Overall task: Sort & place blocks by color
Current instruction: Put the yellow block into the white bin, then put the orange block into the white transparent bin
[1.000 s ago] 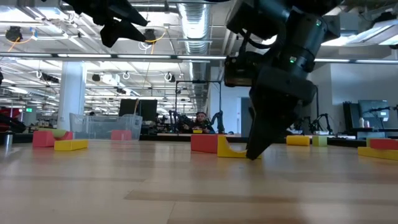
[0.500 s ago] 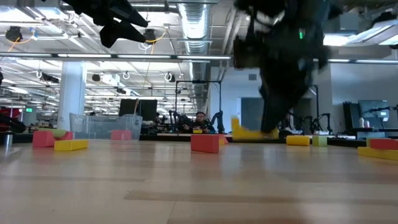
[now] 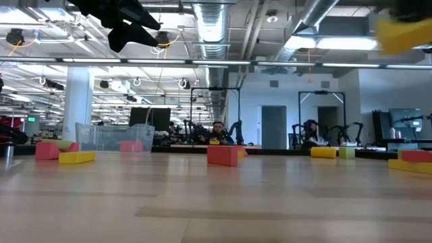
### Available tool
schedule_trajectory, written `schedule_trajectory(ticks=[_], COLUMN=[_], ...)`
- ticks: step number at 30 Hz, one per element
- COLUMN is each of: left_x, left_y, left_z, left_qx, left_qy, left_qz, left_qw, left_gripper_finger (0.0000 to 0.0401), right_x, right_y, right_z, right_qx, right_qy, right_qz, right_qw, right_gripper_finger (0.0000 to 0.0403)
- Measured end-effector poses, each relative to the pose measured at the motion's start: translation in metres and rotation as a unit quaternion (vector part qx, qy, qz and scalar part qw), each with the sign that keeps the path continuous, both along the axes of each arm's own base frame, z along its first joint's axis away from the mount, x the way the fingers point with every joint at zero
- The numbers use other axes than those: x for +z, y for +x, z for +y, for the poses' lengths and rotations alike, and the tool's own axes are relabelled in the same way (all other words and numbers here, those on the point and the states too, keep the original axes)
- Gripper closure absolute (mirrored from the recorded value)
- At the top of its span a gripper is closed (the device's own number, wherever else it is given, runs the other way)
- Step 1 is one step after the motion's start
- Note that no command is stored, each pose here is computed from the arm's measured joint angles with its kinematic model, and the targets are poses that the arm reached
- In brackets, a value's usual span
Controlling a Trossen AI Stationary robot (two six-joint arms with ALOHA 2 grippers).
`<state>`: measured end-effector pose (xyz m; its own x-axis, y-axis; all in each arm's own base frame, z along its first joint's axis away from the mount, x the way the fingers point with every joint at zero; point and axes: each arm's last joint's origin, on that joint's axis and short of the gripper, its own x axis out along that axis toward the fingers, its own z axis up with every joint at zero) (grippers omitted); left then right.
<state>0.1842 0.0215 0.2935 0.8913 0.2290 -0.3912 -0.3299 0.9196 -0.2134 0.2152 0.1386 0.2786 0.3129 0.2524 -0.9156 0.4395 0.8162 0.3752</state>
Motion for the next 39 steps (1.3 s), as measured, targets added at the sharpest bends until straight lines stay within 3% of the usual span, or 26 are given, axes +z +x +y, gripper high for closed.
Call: schedule_trajectory(ticks=[3,7,12,18,23,29,33,39], left_x=[0.0,-0.001,0.0,0.0,0.002,0.005,0.006,0.006], left_y=[0.0,0.0,-0.001,-0.002,-0.002,0.0,0.0,0.0], left_z=[0.0,0.002,0.007,0.013,0.015,0.015,0.015,0.015], left_qx=[0.0,0.004,0.017,0.036,0.045,0.051,0.057,0.067], left_qy=[0.001,0.005,0.005,-0.002,-0.012,-0.026,-0.036,-0.054], left_qz=[0.001,0.004,0.004,0.001,-0.013,-0.037,-0.046,-0.051], left_qw=[1.0,1.0,1.0,0.999,0.999,0.998,0.997,0.995], left_gripper_finger=[0.017,0.017,0.017,0.017,0.017,0.017,0.017,0.017], right_x=[0.004,0.001,-0.01,-0.029,-0.04,-0.043,-0.041,-0.024], right_y=[-0.02,-0.041,-0.064,-0.088,-0.095,-0.094,-0.098,-0.102], right_z=[0.02,0.046,0.074,0.094,0.1,0.1,0.097,0.083], right_qx=[-0.023,-0.052,-0.076,-0.124,-0.13,-0.1,-0.093,-0.082], right_qy=[0.051,0.082,0.074,0.021,-0.023,-0.035,-0.036,-0.033], right_qz=[0.041,0.099,0.155,0.214,0.232,0.232,0.265,0.211], right_qw=[0.998,0.99,0.982,0.969,0.964,0.967,0.959,0.973], right_gripper_finger=[0.0274,0.026,0.0256,0.0265,0.0238,0.02,0.0175,0.0159])
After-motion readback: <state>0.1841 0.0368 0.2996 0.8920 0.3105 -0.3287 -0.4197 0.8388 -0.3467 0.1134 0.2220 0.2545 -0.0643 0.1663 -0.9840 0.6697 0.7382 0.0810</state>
